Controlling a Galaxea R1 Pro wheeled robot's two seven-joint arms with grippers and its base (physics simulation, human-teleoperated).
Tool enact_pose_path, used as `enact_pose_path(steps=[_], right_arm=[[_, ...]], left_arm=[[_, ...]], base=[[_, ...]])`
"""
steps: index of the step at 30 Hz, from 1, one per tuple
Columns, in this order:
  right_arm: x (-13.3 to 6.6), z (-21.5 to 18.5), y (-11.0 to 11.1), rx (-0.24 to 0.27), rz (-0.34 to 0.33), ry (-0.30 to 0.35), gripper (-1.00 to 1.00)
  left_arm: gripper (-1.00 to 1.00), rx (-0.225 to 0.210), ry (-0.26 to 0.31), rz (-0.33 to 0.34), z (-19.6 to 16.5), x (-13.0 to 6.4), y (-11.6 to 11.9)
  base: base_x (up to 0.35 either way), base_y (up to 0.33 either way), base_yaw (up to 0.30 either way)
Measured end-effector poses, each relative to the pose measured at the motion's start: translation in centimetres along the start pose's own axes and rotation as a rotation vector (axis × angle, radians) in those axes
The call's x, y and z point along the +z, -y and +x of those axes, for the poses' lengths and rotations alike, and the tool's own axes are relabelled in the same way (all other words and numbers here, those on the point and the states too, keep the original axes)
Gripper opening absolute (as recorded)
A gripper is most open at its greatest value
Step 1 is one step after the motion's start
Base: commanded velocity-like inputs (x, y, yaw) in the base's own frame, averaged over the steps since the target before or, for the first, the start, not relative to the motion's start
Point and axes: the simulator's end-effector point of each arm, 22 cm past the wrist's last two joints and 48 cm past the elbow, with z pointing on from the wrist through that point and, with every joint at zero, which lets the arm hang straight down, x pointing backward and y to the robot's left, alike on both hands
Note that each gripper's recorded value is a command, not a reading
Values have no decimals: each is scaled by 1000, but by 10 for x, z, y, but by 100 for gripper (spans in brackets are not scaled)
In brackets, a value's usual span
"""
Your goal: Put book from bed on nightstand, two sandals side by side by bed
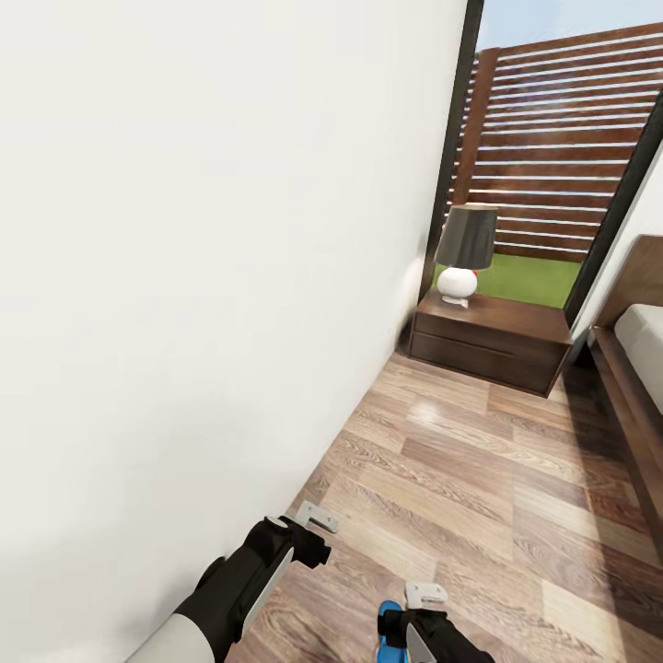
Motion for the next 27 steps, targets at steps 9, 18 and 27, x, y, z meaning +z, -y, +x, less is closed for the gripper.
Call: enact_pose_path(steps=[9,18,27], right_arm=[[7,5,0,6,-1,-18,100],[7,3,-4,6,-21,-11,100],[6,1,-11,5,-54,-4,100]], left_arm=[[100,-5,-22,10,10,9,2],[100,-5,-22,10,10,9,2],[100,-5,-21,10,10,9,2]], base=[[0,0,0],[0,0,0],[0,0,0]])
